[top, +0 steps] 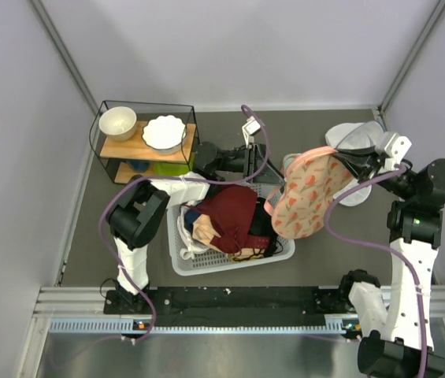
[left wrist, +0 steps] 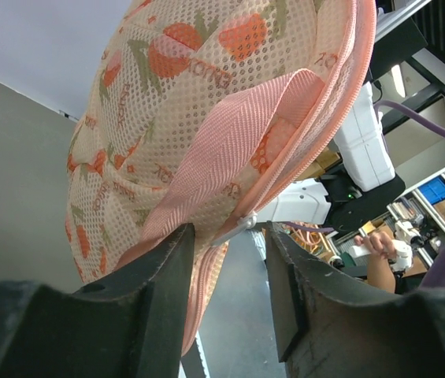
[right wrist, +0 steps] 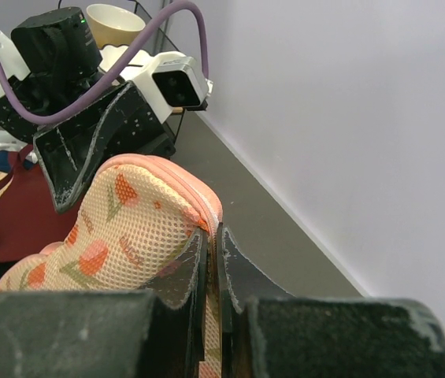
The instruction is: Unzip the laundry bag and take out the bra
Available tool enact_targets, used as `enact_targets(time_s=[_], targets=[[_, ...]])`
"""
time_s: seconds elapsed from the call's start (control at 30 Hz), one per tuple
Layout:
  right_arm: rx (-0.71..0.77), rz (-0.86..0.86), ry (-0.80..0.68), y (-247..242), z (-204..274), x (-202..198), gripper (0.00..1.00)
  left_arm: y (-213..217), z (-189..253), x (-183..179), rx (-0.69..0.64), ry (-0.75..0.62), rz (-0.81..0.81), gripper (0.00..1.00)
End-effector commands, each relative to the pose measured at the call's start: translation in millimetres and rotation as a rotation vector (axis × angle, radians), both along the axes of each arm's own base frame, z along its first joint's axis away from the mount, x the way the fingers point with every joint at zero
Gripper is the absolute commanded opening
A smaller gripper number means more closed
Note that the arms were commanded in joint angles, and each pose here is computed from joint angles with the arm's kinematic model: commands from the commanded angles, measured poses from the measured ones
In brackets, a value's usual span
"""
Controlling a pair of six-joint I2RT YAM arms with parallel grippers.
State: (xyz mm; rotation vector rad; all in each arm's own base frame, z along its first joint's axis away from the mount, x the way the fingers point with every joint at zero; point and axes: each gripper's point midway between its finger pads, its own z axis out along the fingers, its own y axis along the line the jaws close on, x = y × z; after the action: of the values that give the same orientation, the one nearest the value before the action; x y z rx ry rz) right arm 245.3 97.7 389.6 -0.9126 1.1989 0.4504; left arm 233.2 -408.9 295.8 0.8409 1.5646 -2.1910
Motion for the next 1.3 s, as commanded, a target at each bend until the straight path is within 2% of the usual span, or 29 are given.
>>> enact_targets(time_s=[0.0,0.2,0.5,0.6,0.7,0.73,1.0,1.13,1.27], targets=[[-0.027,0.021,-0.084,5,17,-7,0.0,4,22,-6,-0.088,-0.102,-0.004,0.44],[-0.027,0.016,-0.078,4,15,-6,0.0,5,23,-9,-0.101,-0.092,-0.01,0.36],[-0.028,-0.012,-0.061,0,6,1,0.0,10,24,-12,-0.113,-0.082,-0.016,0.18],[-0.026,-0.02,-0.057,-1,4,3,0.0,12,27,-14,-0.122,-0.082,-0.012,0.16],[-0.025,-0.021,-0.056,-2,4,4,0.0,13,29,-15,-0.124,-0.083,-0.014,0.08],[-0.024,-0.023,-0.054,-2,3,4,0.0,14,30,-15,-0.125,-0.086,-0.015,0.01],[-0.01,-0.07,-0.082,-5,13,4,0.0,18,21,-11,-0.083,-0.053,-0.002,0.0],[0.036,-0.101,-0.191,-6,49,-5,0.0,22,9,-3,-0.067,-0.022,0.041,0.0],[0.102,-0.129,-0.23,-7,79,-11,0.0,26,11,0,-0.07,-0.015,0.05,0.0]])
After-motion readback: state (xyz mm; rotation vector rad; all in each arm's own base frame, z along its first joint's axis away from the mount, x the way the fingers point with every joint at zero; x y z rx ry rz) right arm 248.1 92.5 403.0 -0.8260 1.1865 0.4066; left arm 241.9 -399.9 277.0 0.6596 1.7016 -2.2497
